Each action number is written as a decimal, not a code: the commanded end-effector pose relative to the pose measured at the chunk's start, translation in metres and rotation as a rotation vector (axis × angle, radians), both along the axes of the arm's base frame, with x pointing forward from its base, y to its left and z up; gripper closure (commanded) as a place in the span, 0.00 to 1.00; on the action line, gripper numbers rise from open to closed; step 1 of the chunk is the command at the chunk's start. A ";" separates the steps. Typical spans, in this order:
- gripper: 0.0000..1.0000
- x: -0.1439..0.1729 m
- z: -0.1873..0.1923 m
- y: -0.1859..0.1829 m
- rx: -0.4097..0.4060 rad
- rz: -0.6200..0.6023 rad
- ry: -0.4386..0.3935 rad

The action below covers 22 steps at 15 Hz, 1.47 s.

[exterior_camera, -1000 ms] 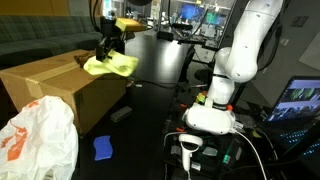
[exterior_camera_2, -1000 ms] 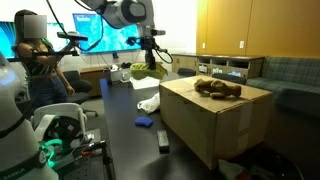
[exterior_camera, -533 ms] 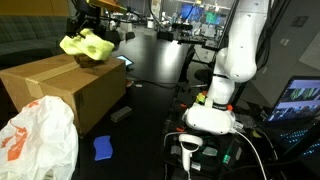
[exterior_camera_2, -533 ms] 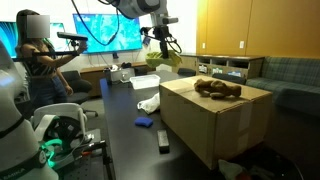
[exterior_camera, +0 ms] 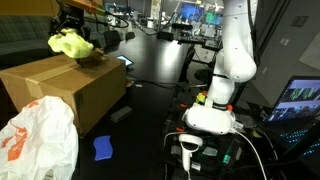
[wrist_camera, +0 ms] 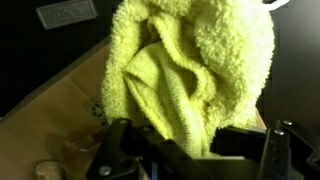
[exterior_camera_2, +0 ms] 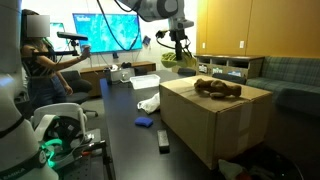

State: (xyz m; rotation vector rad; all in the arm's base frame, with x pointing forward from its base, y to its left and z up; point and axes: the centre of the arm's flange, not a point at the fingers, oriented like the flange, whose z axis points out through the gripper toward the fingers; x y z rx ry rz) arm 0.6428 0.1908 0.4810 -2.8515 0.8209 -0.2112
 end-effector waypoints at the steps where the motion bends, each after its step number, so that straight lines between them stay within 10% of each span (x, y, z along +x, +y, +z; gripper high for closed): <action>1: 0.95 0.043 0.000 0.005 0.054 -0.104 -0.001; 9: 0.34 0.063 -0.021 0.008 0.061 -0.258 0.013; 14: 0.01 0.024 -0.026 0.000 0.025 -0.207 0.030; 22: 0.00 -0.100 -0.026 -0.023 -0.068 0.014 0.075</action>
